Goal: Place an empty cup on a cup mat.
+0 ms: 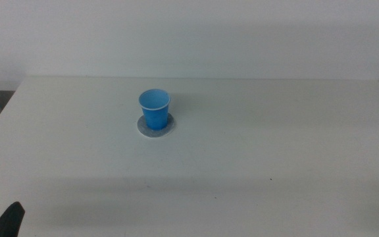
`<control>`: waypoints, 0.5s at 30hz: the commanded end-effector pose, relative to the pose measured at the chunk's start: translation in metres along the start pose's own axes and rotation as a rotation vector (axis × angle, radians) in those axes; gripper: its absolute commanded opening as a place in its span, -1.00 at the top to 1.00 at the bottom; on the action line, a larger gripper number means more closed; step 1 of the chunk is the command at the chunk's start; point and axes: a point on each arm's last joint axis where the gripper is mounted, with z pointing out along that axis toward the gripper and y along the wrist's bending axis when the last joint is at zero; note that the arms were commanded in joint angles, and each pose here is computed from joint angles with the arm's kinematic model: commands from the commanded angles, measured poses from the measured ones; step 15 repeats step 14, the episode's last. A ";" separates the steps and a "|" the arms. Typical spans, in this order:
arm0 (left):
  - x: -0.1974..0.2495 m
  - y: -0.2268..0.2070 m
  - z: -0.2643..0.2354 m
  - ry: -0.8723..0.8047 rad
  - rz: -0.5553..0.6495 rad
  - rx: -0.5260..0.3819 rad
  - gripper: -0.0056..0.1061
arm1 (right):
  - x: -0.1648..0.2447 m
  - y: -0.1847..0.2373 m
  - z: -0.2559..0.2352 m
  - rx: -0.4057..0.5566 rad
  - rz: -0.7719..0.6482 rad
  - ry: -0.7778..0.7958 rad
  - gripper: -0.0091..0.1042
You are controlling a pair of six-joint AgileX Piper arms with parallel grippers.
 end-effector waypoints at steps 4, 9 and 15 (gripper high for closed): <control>0.001 0.000 0.000 -0.016 -0.017 0.003 -0.78 | 0.000 0.000 0.000 0.000 -0.011 -0.008 -0.80; -0.001 0.000 0.000 -0.035 -0.006 0.004 -0.78 | 0.000 0.000 0.000 0.000 -0.011 -0.008 -0.80; -0.001 0.000 0.000 -0.036 0.009 0.001 -0.78 | 0.000 0.000 0.000 0.000 -0.011 -0.008 -0.80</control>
